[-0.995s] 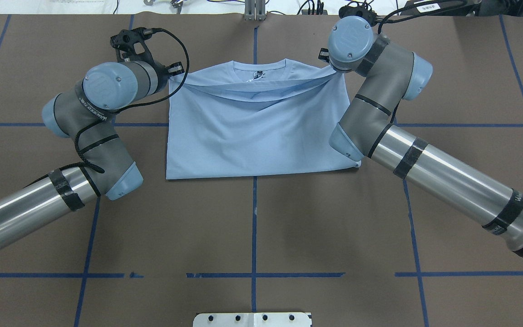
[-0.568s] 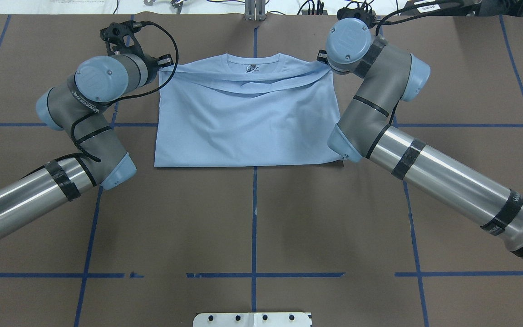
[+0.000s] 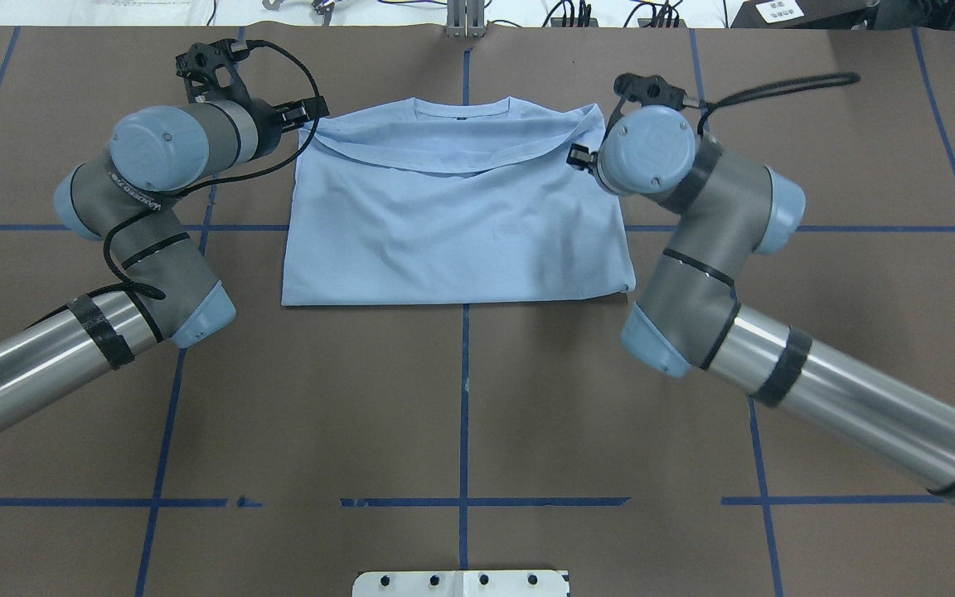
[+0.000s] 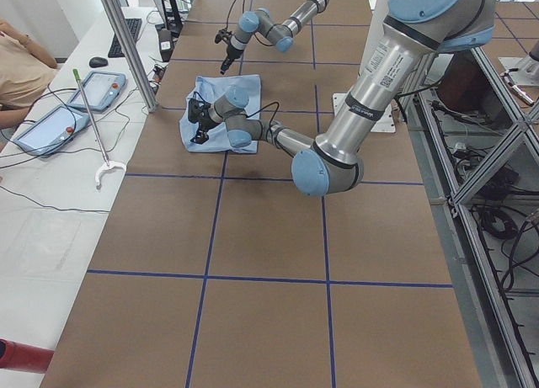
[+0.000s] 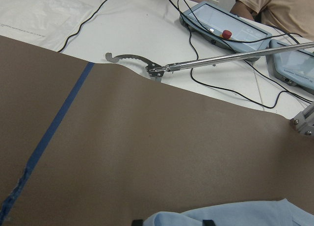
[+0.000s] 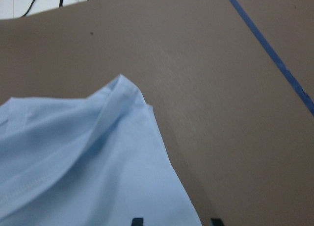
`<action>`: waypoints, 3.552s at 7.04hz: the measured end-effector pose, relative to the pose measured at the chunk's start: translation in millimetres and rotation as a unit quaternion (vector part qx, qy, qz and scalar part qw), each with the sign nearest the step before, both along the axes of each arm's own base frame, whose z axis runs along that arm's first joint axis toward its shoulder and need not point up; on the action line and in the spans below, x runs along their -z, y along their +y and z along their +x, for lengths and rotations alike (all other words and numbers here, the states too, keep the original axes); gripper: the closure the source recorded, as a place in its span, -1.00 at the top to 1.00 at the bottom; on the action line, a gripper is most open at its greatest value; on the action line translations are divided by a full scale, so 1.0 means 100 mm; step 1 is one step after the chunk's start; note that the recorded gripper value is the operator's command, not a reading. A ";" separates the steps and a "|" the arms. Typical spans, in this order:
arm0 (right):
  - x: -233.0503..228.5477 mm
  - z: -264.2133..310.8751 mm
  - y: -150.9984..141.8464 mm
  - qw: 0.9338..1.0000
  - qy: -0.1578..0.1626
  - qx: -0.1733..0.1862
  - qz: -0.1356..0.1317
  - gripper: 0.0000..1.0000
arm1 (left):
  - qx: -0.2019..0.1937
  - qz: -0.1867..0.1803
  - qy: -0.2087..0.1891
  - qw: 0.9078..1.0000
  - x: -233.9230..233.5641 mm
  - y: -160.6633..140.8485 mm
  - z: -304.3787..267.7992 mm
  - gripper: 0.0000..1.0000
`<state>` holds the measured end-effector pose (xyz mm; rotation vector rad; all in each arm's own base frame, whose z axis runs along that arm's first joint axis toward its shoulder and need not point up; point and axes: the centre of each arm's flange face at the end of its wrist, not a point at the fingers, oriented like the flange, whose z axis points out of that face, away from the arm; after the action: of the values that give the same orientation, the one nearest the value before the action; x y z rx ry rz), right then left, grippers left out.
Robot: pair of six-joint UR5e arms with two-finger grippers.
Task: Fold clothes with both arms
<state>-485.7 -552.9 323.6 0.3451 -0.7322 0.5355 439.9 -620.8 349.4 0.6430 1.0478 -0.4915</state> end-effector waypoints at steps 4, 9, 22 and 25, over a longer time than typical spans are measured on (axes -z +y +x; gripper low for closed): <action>-0.29 0.07 1.02 0.998 -0.052 -0.014 -0.046 0.07 | -0.017 0.011 0.024 1.000 -0.02 0.09 0.00 1.00; -0.34 -0.01 1.09 0.998 -0.047 -0.006 -0.050 -1.00 | -0.015 0.011 0.022 1.000 -0.06 0.11 -0.01 1.00; 0.30 1.07 3.21 0.969 -0.181 0.103 -0.135 1.00 | -0.138 -0.122 0.194 0.964 0.67 1.81 0.29 0.49; 0.15 0.68 1.90 0.984 -0.149 0.025 -0.090 1.00 | -0.127 -0.201 0.088 0.967 0.71 2.54 0.81 0.43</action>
<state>-418.2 -362.7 308.2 0.0766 -0.9699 0.6083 521.2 -366.5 278.9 0.1044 1.1369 -0.5233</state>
